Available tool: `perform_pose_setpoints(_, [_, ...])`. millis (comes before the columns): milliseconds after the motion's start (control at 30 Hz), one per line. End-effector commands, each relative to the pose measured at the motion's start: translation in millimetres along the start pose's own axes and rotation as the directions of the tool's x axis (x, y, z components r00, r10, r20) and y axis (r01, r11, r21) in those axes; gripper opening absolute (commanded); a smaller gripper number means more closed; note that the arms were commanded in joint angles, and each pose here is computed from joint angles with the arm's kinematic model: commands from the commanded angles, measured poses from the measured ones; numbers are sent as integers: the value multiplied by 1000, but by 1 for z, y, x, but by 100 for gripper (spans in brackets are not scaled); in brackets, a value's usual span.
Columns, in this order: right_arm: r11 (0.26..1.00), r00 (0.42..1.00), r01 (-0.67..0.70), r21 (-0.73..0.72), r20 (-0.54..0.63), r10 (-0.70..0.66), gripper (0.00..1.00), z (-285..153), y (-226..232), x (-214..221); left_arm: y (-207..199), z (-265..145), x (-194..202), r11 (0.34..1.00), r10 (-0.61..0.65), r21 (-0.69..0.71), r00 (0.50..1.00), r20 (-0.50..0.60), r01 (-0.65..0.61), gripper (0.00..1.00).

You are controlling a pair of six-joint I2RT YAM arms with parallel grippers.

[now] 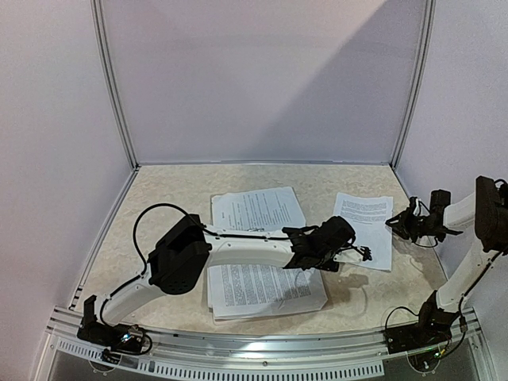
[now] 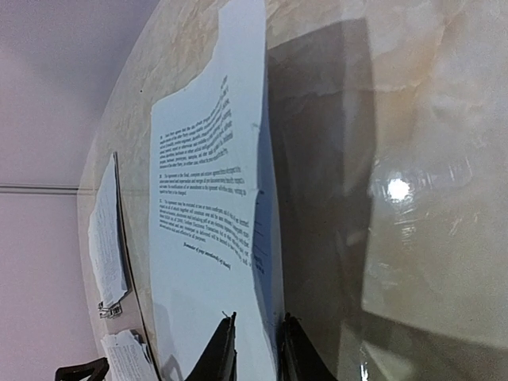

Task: Put the files into the folder
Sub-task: Pick up the file from the corner of the board.

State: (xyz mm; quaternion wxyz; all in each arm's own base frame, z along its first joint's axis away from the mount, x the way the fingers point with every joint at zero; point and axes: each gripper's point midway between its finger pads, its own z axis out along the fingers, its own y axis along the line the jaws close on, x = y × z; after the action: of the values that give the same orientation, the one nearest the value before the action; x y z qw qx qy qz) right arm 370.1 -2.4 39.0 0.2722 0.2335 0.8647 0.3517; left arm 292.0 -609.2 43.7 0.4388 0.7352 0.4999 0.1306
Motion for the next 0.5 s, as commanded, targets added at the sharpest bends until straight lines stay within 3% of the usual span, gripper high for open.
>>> perform_pose_setpoints(0, [998,1000,1,-65,-15,-2,19,0,9,4,-32,12,5,998,46,47,999,-24,-45,87])
perform_pose_setpoints(200, [995,1000,24,-93,-2,-24,17,-7,16,9,-31,12,5,998,44,45,999,-25,-43,87])
perform_pose_setpoints(467, [992,994,108,-67,-11,-108,21,-12,31,20,-31,12,5,998,44,44,999,-24,-42,87])
